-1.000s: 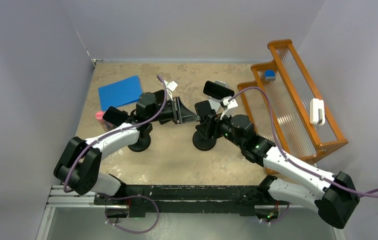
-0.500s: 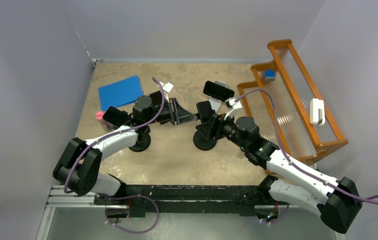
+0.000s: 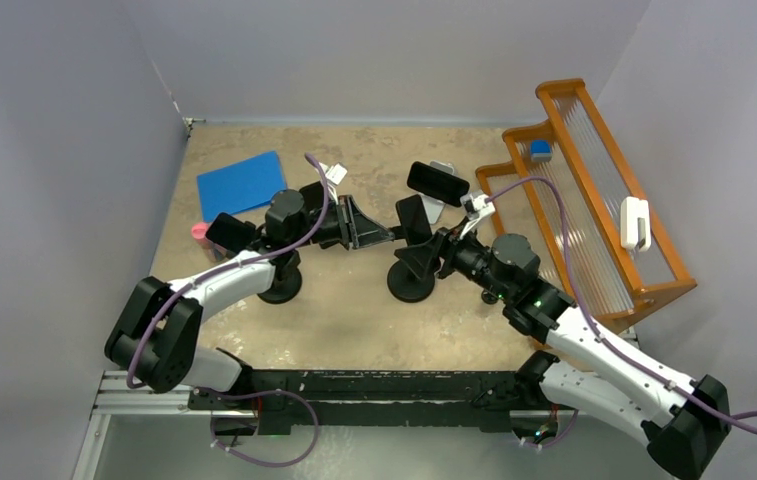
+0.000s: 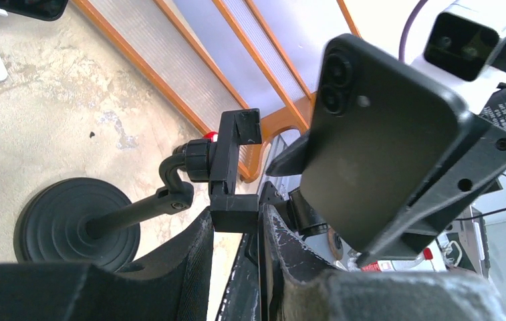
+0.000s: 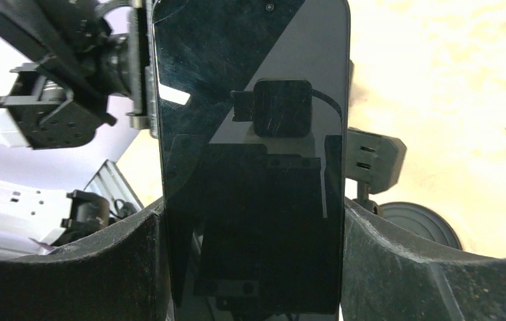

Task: Remove the phone from the phone stand
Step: Remove the phone from the phone stand, then place the phone at the center of the board.

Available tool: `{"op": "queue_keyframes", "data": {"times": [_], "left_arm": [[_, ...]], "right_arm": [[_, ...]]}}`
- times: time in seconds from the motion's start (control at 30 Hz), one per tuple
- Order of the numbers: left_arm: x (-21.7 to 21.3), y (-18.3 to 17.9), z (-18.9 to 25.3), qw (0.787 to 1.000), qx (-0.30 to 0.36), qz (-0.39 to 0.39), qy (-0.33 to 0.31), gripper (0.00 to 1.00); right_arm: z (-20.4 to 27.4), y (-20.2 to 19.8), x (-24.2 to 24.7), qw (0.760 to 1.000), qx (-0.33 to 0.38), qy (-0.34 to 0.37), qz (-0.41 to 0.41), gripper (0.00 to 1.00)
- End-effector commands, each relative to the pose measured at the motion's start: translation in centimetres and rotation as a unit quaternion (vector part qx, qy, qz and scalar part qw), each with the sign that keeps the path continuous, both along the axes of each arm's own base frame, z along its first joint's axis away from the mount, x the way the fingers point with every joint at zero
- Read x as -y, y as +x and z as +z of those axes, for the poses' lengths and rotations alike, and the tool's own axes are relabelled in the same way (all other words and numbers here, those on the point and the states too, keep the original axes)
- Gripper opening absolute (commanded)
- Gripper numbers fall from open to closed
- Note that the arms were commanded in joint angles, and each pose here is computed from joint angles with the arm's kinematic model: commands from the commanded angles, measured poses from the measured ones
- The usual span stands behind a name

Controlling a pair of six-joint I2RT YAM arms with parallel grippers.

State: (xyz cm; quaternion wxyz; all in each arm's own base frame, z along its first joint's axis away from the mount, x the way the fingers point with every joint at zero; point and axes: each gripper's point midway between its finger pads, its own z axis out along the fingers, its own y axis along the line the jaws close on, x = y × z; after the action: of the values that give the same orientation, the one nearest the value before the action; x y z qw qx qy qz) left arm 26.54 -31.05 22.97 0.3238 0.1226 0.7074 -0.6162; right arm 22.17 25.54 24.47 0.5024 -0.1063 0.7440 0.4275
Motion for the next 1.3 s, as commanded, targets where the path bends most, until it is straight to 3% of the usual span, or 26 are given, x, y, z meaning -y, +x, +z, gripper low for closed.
{"op": "queue_keyframes", "data": {"times": [0.0,0.47,0.77,1.0,1.27], "left_arm": [[-0.5,0.9,1.1,0.999,0.029,0.018,0.009,0.27],[-0.8,0.5,5.3,0.999,0.049,0.024,0.004,0.61],[-5.4,0.4,12.1,0.978,0.13,0.165,0.007,0.79],[-7.9,-0.8,16.8,0.961,0.168,0.22,-0.022,0.88],[-7.3,-2.7,20.1,0.96,0.212,0.178,-0.046,0.88]], "right_arm": [[7.0,-1.1,-0.6,0.994,0.084,0.055,0.038,0.0],[10.3,-1.5,1.1,0.991,0.129,0.024,0.023,0.0],[12.8,0.6,2.7,0.985,0.166,-0.038,-0.033,0.0],[14.6,3.1,2.2,0.979,0.17,-0.053,-0.103,0.0],[14.6,2.4,-1.5,0.974,0.159,-0.051,-0.153,0.0]]}}
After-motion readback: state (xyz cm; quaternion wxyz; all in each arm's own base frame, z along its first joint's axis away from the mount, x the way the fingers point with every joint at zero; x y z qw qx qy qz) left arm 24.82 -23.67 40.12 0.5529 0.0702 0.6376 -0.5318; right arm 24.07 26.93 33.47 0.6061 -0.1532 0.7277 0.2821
